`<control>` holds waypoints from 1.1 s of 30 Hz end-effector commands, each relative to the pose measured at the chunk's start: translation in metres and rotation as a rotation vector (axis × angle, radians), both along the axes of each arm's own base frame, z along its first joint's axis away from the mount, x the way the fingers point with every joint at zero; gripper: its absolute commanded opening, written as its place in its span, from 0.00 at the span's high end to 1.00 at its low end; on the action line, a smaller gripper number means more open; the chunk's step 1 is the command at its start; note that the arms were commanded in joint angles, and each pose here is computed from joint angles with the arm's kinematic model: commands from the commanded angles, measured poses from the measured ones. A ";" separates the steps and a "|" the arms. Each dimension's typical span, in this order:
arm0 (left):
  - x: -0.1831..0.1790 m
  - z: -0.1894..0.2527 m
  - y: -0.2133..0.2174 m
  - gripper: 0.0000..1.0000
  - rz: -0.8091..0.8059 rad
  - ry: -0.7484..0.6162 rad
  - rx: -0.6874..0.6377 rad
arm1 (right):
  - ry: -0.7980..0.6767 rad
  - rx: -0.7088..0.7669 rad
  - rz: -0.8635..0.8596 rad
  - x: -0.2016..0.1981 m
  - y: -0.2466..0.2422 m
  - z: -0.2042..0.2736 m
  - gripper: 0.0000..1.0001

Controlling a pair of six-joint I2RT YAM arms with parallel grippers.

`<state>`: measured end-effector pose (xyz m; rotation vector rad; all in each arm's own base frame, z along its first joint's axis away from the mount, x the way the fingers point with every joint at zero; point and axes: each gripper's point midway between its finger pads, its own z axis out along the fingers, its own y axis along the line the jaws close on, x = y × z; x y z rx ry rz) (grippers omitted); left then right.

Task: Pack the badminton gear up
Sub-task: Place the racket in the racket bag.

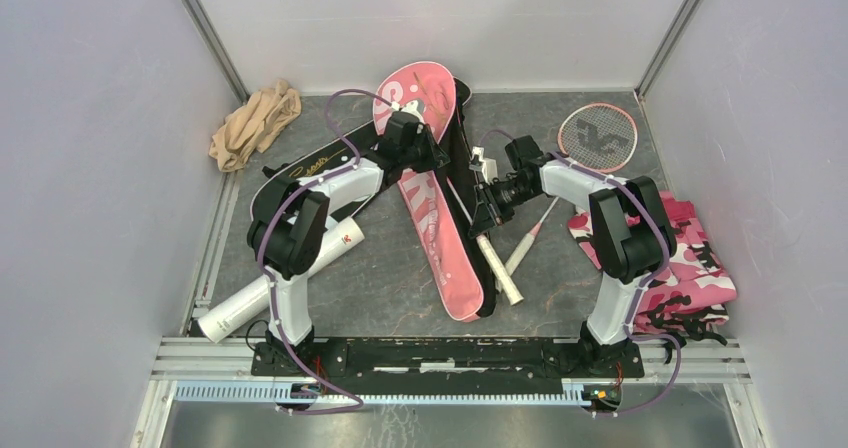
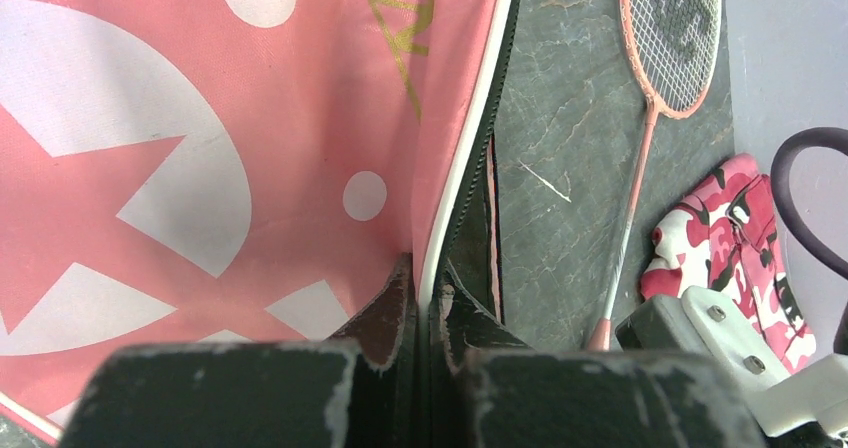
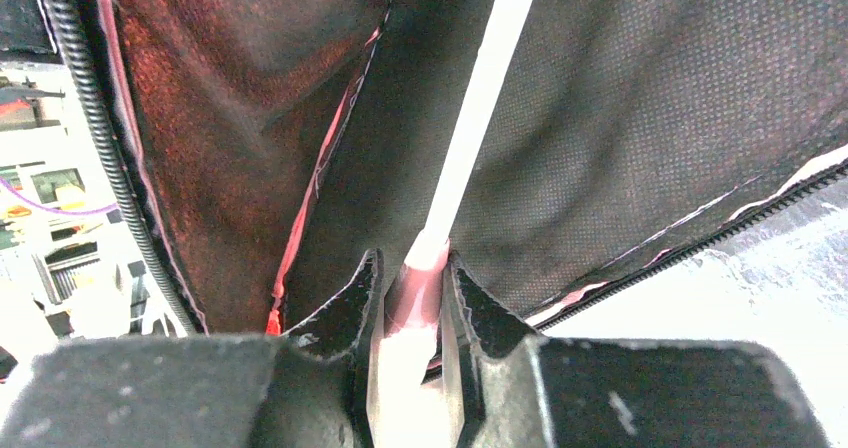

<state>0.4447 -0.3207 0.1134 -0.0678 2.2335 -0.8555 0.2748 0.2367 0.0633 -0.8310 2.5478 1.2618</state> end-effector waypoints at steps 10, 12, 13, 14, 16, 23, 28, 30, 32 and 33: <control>-0.023 -0.003 -0.017 0.98 -0.022 0.043 -0.019 | -0.153 0.087 -0.104 0.047 0.028 0.045 1.00; -0.025 -0.004 -0.016 0.98 -0.009 0.055 -0.023 | -0.159 0.082 -0.130 0.051 0.028 0.047 1.00; -0.026 -0.005 -0.017 0.98 -0.007 0.062 -0.028 | -0.159 0.083 -0.142 0.053 0.028 0.047 1.00; -0.027 -0.006 -0.017 0.98 -0.003 0.071 -0.031 | -0.159 0.087 -0.150 0.055 0.029 0.049 1.00; -0.028 -0.006 -0.016 0.98 0.006 0.082 -0.036 | -0.153 0.090 -0.169 0.057 0.031 0.050 1.00; -0.028 -0.008 -0.021 0.98 0.013 0.118 -0.060 | -0.159 0.082 -0.237 0.064 0.039 0.050 1.00; -0.031 -0.007 -0.025 0.98 0.016 0.150 -0.093 | -0.160 0.085 -0.289 0.070 0.045 0.052 0.97; -0.032 -0.004 -0.026 0.98 0.015 0.158 -0.108 | -0.164 0.093 -0.286 0.068 0.050 0.053 0.92; -0.031 -0.002 -0.028 0.98 0.012 0.158 -0.115 | -0.167 0.092 -0.270 0.065 0.054 0.053 0.86; -0.031 0.000 -0.028 0.98 0.012 0.157 -0.117 | -0.170 0.088 -0.260 0.063 0.055 0.052 0.83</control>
